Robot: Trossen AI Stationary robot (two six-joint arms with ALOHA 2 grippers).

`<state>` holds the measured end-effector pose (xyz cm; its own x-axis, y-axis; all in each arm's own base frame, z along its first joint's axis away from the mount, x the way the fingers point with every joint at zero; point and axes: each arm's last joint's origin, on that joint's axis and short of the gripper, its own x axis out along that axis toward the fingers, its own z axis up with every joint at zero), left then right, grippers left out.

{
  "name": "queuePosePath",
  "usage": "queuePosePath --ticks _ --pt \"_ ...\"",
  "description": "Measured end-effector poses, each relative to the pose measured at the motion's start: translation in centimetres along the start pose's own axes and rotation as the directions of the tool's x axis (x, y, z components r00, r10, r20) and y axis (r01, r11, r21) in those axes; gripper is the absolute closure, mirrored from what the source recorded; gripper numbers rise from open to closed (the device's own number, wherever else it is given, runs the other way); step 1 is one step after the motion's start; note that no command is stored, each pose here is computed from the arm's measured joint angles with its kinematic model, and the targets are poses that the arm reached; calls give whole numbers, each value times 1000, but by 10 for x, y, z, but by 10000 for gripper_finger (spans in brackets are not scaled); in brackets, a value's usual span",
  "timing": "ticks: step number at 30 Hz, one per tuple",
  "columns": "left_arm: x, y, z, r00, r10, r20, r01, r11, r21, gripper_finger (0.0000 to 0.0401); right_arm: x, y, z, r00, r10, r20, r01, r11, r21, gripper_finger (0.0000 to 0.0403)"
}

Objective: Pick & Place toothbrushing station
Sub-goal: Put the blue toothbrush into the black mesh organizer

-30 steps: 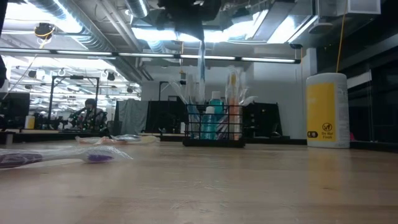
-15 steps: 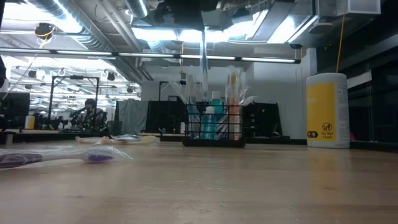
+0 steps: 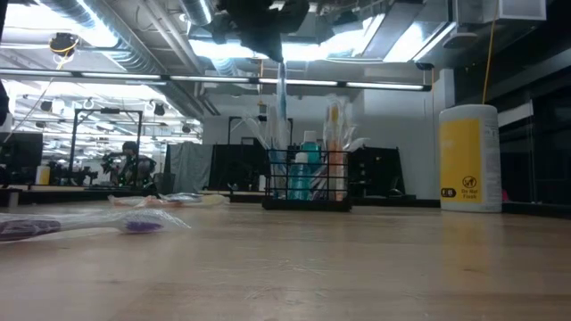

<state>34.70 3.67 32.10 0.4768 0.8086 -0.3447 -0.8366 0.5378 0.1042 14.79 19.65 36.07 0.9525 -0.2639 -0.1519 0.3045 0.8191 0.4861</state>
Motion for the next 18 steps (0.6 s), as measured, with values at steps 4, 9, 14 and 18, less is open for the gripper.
queuePosePath --ticks 4,9,14,18 --pt "0 1 -5 999 -13 -45 13 1000 -3 399 0 0 0 1000 -1 0 1 1000 -3 239" --pt "5 -1 -21 994 -51 -101 49 998 -26 399 0 -1 0 1000 -6 5 6 1000 -9 239" --pt "9 -1 -41 981 -92 -170 85 995 -45 399 0 -1 0 1000 -7 4 7 1000 -8 239" --pt "11 0 -52 969 -123 -213 112 992 -64 394 0 -1 0 1000 -7 4 7 1000 -9 239"
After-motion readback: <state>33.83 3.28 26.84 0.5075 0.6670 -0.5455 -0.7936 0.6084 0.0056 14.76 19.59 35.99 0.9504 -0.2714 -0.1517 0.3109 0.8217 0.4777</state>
